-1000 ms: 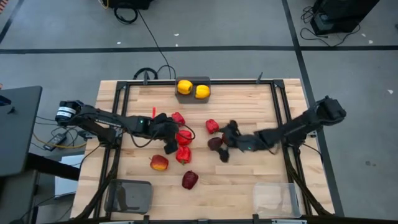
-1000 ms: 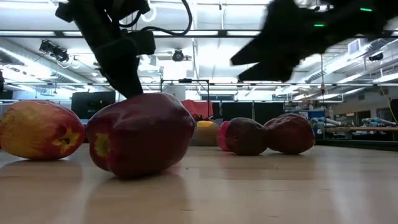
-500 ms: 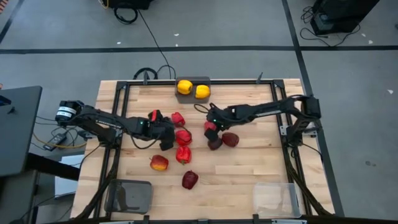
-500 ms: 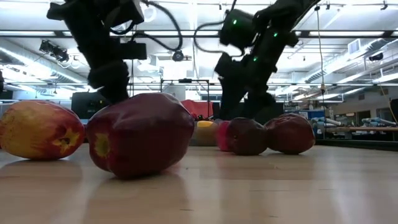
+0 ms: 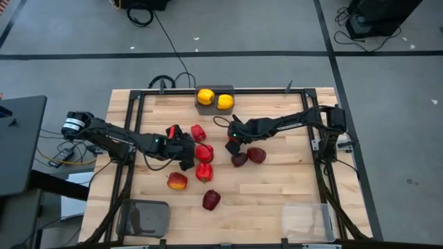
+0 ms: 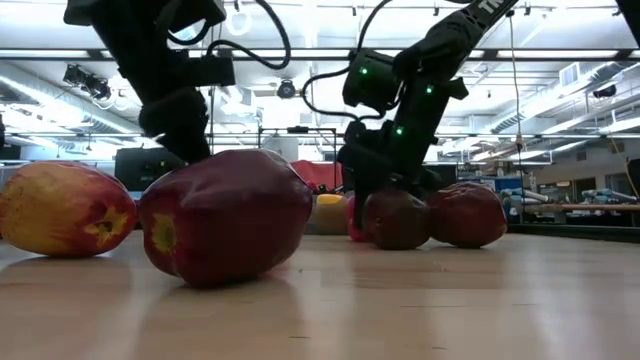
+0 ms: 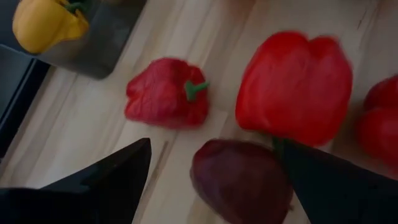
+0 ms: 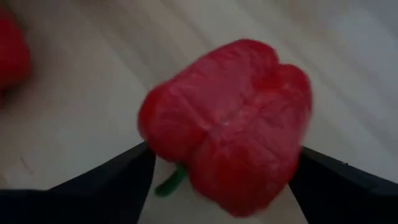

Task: Sort produce into baskets
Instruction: Put the red bell pepper into the transparent bin

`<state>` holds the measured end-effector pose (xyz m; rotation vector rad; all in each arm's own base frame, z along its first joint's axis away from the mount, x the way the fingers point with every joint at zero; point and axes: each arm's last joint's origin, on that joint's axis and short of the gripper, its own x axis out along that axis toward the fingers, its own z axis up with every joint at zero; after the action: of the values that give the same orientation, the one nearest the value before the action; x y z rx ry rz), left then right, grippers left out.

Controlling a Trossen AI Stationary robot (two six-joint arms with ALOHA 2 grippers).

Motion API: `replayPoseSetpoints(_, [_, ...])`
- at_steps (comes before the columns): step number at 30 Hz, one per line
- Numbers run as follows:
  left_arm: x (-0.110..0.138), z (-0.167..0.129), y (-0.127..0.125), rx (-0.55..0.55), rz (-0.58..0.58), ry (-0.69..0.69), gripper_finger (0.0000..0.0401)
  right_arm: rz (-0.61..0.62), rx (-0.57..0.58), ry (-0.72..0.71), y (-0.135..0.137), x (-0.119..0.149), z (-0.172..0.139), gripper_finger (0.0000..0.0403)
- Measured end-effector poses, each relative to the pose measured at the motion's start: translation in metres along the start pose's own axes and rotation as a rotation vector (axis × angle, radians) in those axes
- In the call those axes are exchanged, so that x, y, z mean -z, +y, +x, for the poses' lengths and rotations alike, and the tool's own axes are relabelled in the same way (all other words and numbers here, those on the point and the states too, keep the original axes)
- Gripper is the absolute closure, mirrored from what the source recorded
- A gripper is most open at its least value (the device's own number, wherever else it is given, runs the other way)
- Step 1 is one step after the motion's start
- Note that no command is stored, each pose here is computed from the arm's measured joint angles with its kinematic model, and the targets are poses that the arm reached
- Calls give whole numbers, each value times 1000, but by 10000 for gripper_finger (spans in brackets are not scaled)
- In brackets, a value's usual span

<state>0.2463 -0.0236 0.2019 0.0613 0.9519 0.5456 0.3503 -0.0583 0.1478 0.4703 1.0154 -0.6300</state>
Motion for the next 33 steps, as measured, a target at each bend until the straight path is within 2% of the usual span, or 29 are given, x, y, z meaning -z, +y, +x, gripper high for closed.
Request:
replayPoseSetpoints(7, [-6,0,-2,20,-31,-54,39,2,-2,-41,-10,-11,-4,124])
replayPoseSetpoints(14, [-7,0,-2,22,-19,-60,39,-45,5,-59,-16,-17,-3,256])
replayPoseSetpoints(21, [-7,0,-2,22,-21,-60,39,-94,9,-28,-14,-12,-12,260])
replayPoseSetpoints(24, [-7,0,-2,22,-38,-60,39,-139,-1,17,-8,-1,-38,260])
replayPoseSetpoints(28, [-8,0,-3,29,-49,-75,39,-183,-32,49,2,19,-90,261])
replayPoseSetpoints(33, [-12,-1,-4,40,-70,-104,39,-157,-150,22,9,52,-164,263])
